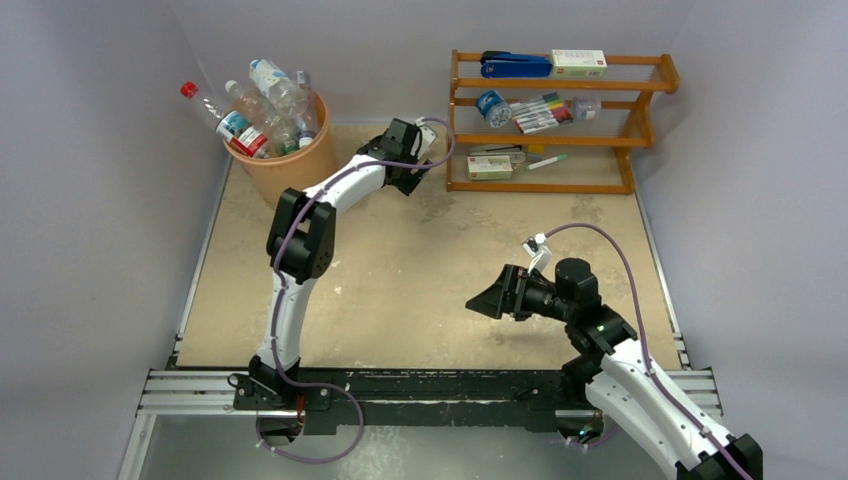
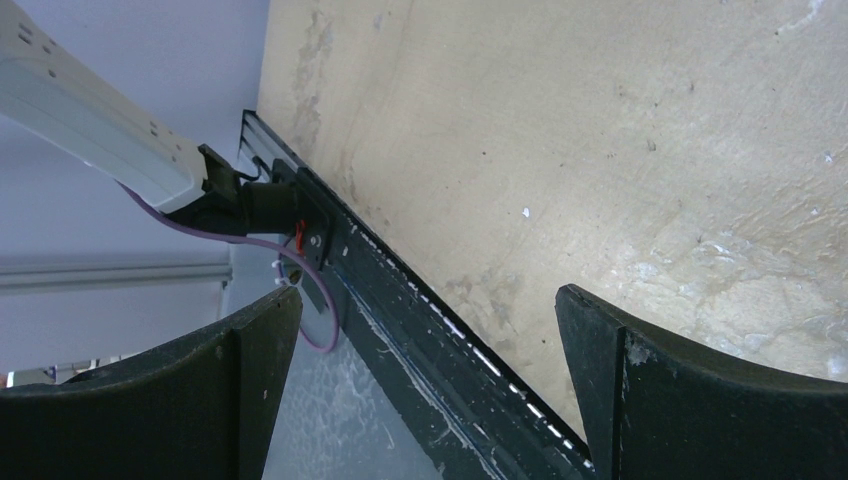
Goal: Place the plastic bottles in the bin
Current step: Pick up the plastic bottle at the center of the board.
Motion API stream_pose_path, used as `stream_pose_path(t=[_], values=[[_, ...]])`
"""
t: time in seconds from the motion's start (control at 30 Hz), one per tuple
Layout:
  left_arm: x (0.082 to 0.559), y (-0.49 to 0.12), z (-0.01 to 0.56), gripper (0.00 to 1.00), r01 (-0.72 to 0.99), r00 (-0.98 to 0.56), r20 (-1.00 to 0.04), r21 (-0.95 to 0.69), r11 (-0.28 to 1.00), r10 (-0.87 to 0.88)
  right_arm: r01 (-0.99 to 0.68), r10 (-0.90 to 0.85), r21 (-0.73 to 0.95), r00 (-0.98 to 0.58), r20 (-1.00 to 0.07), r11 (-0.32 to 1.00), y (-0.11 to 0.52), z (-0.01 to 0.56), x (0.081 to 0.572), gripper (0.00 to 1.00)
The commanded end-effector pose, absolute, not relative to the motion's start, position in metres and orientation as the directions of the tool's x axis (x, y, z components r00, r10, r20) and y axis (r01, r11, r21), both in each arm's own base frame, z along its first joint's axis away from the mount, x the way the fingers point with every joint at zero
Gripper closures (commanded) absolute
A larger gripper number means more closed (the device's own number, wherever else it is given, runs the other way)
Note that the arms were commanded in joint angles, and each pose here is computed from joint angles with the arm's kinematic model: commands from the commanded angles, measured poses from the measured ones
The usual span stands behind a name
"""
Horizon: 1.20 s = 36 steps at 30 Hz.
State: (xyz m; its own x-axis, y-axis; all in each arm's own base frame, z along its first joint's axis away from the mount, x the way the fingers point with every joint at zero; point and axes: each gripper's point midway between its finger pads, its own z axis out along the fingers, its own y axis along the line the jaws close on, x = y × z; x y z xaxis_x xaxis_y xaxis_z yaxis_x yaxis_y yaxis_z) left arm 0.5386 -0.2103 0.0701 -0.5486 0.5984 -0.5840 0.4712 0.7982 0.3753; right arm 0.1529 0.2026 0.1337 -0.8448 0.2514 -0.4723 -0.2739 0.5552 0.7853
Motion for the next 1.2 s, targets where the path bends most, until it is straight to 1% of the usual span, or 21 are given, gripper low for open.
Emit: stream_pose_path(t=[0.0,0.23,0.37,0.53,0.73,0.9,1.0,1.17], values=[[0.573,-0.217,0.110,0.09,0.405,-0.456,-0.676,0.422,0.811,0.579,-0.289,0.265,0.791,-0.833,-0.485,0.540,0.207,0.134,0.160,0.00],[0.579,-0.217,0.139,0.10,0.367,-0.370,-0.737,0.443,0.818,0.565,-0.277,0.253,0.795,-0.848,-0.466,0.539,0.210,0.123,0.163,0.00],[0.588,-0.208,0.150,0.09,0.310,-0.316,-0.770,0.468,0.828,0.554,-0.268,0.248,0.799,-0.856,-0.454,0.538,0.212,0.115,0.164,0.00],[0.611,-0.200,0.141,0.10,0.306,-0.336,-0.764,0.465,0.831,0.551,-0.254,0.240,0.798,-0.866,-0.439,0.546,0.213,0.107,0.166,0.00],[0.621,-0.205,0.146,0.09,0.358,-0.312,-0.809,0.386,0.850,0.498,-0.239,0.231,0.801,-0.877,-0.421,0.549,0.215,0.097,0.167,0.00],[0.630,-0.205,0.132,0.09,0.411,-0.345,-0.806,0.331,0.850,0.480,-0.234,0.223,0.804,-0.885,-0.409,0.547,0.218,0.091,0.169,0.00],[0.632,-0.209,0.139,0.09,0.397,-0.327,-0.831,0.311,0.863,0.450,-0.234,0.221,0.804,-0.886,-0.408,0.546,0.219,0.089,0.171,0.00],[0.646,-0.210,0.162,0.08,0.306,-0.272,-0.912,0.220,0.926,0.306,-0.229,0.213,0.806,-0.892,-0.398,0.546,0.221,0.084,0.173,0.00]])
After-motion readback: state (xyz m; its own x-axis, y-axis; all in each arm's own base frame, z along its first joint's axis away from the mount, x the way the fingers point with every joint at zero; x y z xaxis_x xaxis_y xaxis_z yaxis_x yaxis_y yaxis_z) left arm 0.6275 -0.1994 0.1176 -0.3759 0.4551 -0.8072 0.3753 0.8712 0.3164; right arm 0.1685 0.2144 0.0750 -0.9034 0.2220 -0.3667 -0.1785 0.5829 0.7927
